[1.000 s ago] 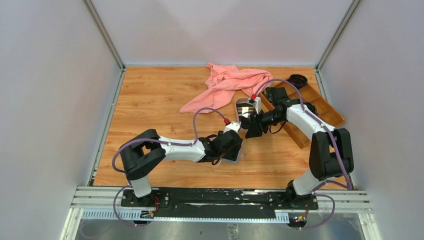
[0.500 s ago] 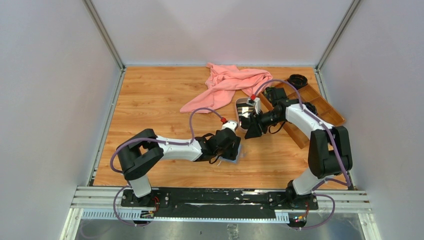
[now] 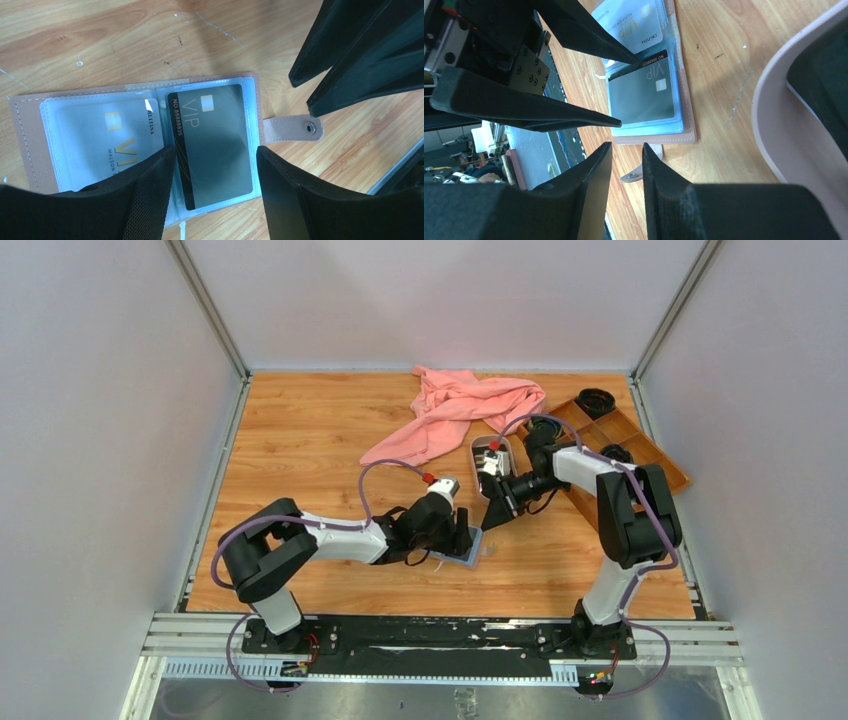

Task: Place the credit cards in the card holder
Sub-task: Insert the credit card into the card holder.

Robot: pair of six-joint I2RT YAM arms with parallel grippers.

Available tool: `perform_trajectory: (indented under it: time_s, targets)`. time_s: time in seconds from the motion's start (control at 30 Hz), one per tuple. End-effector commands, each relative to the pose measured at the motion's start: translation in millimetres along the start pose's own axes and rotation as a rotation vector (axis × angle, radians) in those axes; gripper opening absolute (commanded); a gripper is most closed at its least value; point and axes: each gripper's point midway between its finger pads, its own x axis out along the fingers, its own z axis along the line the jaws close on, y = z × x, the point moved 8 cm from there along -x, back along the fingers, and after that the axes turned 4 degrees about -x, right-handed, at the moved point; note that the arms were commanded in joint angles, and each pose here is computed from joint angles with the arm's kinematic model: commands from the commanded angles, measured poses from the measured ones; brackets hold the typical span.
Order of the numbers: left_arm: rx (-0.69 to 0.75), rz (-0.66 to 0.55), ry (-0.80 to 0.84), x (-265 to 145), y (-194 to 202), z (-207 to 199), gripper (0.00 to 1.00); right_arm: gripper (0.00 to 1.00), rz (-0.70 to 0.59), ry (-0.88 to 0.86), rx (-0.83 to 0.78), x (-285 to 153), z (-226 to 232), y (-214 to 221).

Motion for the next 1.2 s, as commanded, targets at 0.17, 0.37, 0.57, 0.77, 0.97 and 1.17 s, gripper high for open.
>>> perform_trajectory:
  time_s: [0.17,0.37,0.57,0.77,0.97,1.17]
  targets:
    - [-0.068,0.045,-0.059,-5.1,15.9,22.5,0.53,0.34,0.079,-0.012,0.038,19.4,2.1,7.0]
    - [-0.061,0.008,-0.043,-12.1,7.2,18.0,0.52,0.33,0.089,-0.017,0.02,22.4,4.6,6.0]
    - [-0.053,-0.045,-0.004,-23.5,-7.1,8.2,0.52,0.33,0.083,-0.022,0.007,21.6,6.4,4.9]
    - [-0.032,-0.077,0.007,-29.9,-14.5,5.1,0.46,0.33,0.081,-0.032,0.006,21.8,6.9,4.8]
    - [0.028,-0.033,-0.024,-19.9,-4.0,14.9,0.08,0.32,0.087,-0.038,-0.006,21.8,6.8,5.2]
    - [0.053,0.007,-0.052,-6.5,2.2,19.1,0.01,0.32,0.093,-0.044,-0.009,22.0,6.3,6.3]
